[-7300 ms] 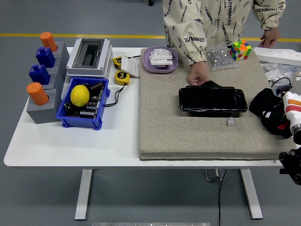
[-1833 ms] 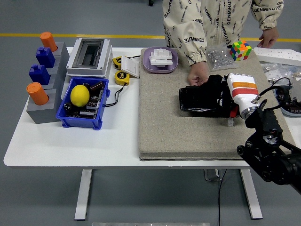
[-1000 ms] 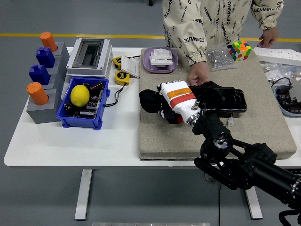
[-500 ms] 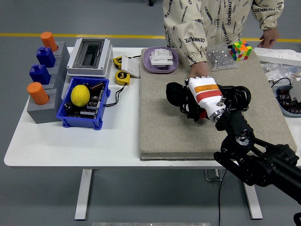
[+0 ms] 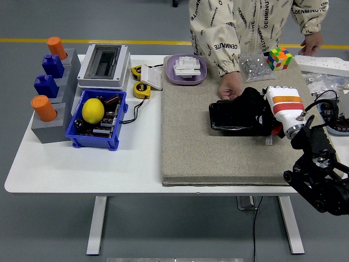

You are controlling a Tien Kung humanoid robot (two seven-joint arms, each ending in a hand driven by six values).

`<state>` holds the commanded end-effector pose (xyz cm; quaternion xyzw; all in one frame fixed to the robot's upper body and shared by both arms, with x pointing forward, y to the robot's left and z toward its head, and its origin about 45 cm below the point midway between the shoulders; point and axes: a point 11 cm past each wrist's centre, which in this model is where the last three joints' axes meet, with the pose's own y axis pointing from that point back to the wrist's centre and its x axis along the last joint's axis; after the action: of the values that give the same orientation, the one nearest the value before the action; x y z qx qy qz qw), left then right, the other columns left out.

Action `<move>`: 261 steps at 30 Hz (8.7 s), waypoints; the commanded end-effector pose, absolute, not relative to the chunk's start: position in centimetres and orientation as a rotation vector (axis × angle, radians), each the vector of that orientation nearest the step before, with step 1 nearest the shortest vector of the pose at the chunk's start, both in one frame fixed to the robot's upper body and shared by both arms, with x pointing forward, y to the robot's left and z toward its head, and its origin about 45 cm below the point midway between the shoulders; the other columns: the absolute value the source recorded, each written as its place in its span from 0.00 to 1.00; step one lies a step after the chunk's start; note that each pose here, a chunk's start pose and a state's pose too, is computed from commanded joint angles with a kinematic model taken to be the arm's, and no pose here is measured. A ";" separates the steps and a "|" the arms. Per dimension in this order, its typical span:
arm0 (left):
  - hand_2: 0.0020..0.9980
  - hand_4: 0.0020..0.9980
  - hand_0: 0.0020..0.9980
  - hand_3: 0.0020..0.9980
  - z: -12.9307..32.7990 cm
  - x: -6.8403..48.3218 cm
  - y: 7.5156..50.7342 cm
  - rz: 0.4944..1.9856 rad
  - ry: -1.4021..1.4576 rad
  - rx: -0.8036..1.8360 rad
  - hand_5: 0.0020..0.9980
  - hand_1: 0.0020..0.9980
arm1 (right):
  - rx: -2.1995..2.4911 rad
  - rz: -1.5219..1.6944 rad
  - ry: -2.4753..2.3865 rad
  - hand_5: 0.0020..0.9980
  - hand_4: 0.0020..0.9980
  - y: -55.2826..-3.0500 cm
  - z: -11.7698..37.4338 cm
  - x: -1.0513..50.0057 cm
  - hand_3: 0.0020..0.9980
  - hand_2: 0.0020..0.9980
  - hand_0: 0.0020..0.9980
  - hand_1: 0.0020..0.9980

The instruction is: Pick the rag up,wipe the panel,place it on the desk

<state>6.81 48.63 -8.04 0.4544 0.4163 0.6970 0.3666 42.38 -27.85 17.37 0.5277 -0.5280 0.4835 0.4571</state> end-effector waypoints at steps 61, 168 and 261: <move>0.64 0.63 0.60 0.56 -7.9 6.7 48.9 1.790 1.065 1.179 0.45 0.64 | 1.590 1.310 -1.166 0.07 0.91 -13.3 16.2 41.1 0.39 0.37 0.23 0.32; 0.64 0.63 0.60 0.56 -8.0 6.2 48.8 1.798 1.079 1.173 0.45 0.64 | 1.125 1.166 -1.228 0.07 0.91 -36.1 17.7 41.1 0.39 0.37 0.23 0.32; 0.64 0.63 0.60 0.56 -8.0 5.7 49.2 1.804 1.082 1.183 0.45 0.64 | 1.220 1.074 -1.210 0.56 1.00 -38.5 22.4 41.7 0.58 0.63 0.49 0.54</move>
<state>5.71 49.17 -7.96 0.4581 0.4189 0.6985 0.3561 41.74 -38.50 22.41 0.5108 -0.5068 0.4498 0.5290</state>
